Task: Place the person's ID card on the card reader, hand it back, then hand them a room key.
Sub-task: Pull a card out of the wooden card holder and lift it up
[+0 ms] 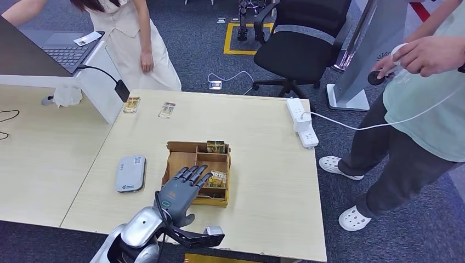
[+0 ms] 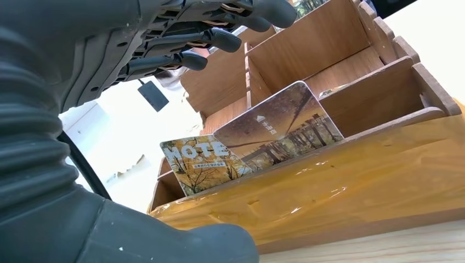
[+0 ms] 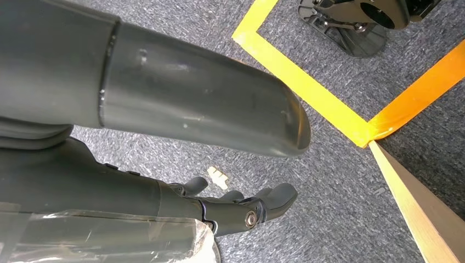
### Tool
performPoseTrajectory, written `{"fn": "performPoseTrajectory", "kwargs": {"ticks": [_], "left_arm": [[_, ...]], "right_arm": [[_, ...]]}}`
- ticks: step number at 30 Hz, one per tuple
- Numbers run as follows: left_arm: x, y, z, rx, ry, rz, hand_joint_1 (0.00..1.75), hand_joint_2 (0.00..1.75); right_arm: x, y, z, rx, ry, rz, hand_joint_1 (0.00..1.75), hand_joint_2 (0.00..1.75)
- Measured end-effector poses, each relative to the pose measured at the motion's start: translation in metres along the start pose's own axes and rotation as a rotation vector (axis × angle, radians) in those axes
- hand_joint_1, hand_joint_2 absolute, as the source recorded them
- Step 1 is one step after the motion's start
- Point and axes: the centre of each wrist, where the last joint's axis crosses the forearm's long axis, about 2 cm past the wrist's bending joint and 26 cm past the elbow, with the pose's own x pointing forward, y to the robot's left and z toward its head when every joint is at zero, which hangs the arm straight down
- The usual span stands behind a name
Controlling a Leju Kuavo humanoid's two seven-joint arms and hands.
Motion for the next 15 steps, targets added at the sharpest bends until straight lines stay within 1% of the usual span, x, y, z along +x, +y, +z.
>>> {"fn": "performPoseTrajectory", "kwargs": {"ticks": [2,3,4,6,7,8,15], "left_arm": [[0.0000,-0.0001,0.0001,0.000,0.000,0.000,0.00,1.75],[0.0000,-0.0001,0.0001,-0.001,0.000,0.001,0.10,1.75],[0.0000,-0.0002,0.0001,-0.001,-0.001,0.002,0.33,1.75],[-0.0002,-0.0006,0.0001,-0.008,-0.004,0.007,1.18,1.75],[-0.0004,-0.0010,0.0001,-0.013,-0.006,0.011,1.51,1.75],[-0.0008,-0.0016,0.0002,-0.019,-0.008,0.015,1.73,1.75],[-0.0050,-0.0056,0.0007,-0.054,-0.013,0.024,1.75,1.75]], "right_arm": [[0.0000,0.0000,0.0000,0.000,0.000,0.000,0.00,0.00],[0.0000,0.0000,0.0000,0.000,0.000,0.000,0.00,0.00],[0.0000,0.0000,0.0000,0.000,0.000,0.000,0.00,0.00],[0.0000,-0.0001,0.0000,0.000,0.000,0.000,0.00,0.00],[0.0000,-0.0001,0.0000,0.000,0.000,0.001,0.00,0.00],[0.0000,0.0000,-0.0001,0.000,0.001,0.001,0.00,0.00],[0.0010,-0.0001,-0.0003,-0.002,0.001,0.001,0.00,0.00]]}}
